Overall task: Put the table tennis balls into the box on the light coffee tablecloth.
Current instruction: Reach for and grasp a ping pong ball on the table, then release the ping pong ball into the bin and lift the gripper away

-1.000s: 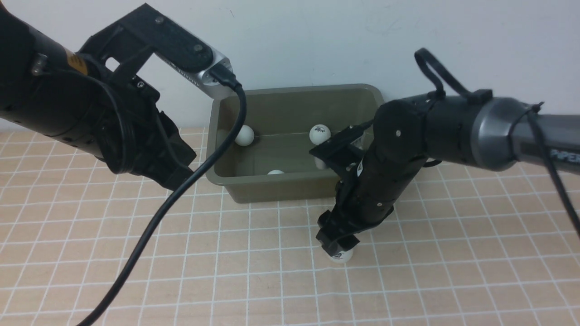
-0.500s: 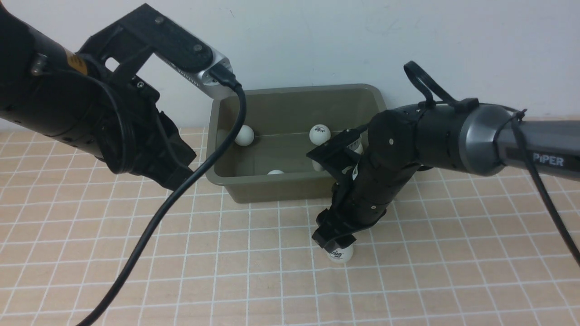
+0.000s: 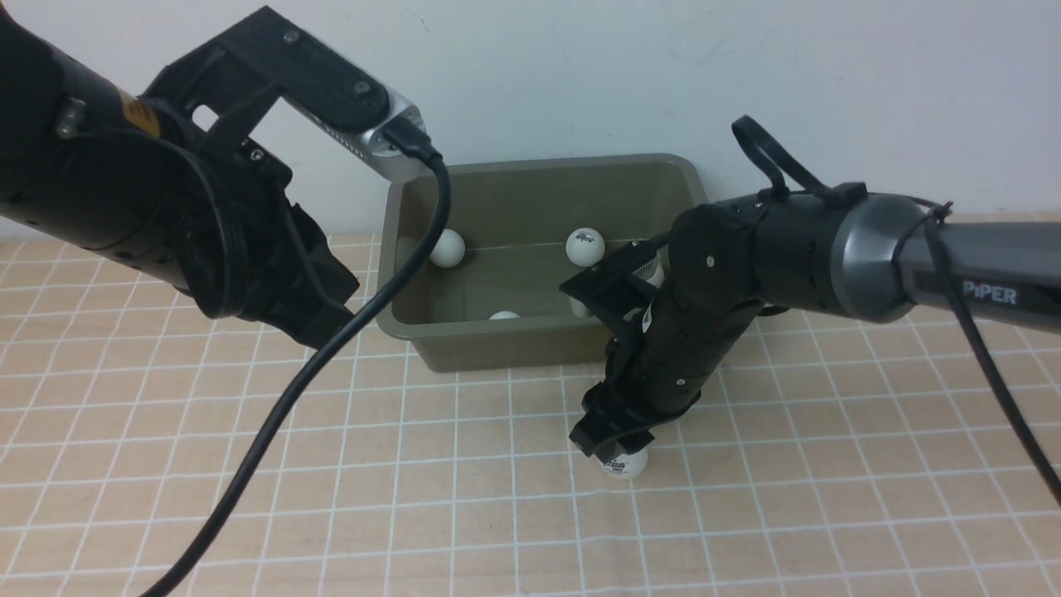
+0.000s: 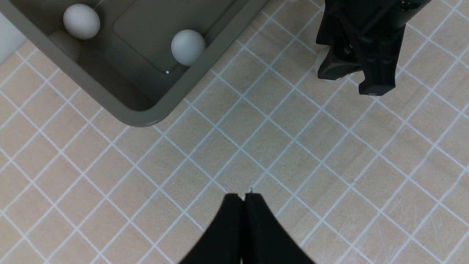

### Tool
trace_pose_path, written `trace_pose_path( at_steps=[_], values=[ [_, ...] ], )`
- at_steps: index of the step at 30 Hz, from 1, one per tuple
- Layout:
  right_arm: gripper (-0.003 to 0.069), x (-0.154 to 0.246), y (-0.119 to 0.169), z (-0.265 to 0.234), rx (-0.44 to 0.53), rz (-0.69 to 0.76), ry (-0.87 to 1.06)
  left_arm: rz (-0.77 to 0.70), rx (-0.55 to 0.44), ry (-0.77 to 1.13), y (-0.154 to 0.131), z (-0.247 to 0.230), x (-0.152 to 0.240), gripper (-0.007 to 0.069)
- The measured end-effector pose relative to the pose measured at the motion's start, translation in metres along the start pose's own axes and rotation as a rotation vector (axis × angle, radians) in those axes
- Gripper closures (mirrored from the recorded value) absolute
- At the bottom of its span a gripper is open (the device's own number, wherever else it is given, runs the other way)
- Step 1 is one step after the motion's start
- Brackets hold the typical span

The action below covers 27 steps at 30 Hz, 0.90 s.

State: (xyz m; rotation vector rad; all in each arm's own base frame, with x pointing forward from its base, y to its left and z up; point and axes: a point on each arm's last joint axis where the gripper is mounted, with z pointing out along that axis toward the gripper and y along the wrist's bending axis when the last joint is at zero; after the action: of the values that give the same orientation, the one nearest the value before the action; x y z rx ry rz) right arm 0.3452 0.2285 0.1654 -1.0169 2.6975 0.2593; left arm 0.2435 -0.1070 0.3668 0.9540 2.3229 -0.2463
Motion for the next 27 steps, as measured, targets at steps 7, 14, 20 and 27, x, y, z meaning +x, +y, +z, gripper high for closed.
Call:
trace_pose_path(
  at_steps=[7, 14, 20, 27],
  values=[
    [0.0353, -0.009, 0.0, -0.013, 0.002, -0.025, 0.031, 0.0, 0.0, 0.0, 0.0, 0.0, 0.0, 0.0691],
    [0.0354, -0.036, 0.002, -0.066, 0.013, -0.068, -0.02, 0.004, 0.001, 0.0, 0.0, 0.0, 0.0, 0.0691],
    [0.0354, -0.058, 0.001, -0.105, 0.067, -0.107, -0.13, 0.018, 0.001, 0.0, 0.0, 0.0, 0.0, 0.0691],
    [0.0354, -0.075, -0.015, -0.116, 0.192, -0.144, -0.278, 0.019, 0.0, 0.0, 0.0, 0.0, 0.0, 0.0691]
  ],
)
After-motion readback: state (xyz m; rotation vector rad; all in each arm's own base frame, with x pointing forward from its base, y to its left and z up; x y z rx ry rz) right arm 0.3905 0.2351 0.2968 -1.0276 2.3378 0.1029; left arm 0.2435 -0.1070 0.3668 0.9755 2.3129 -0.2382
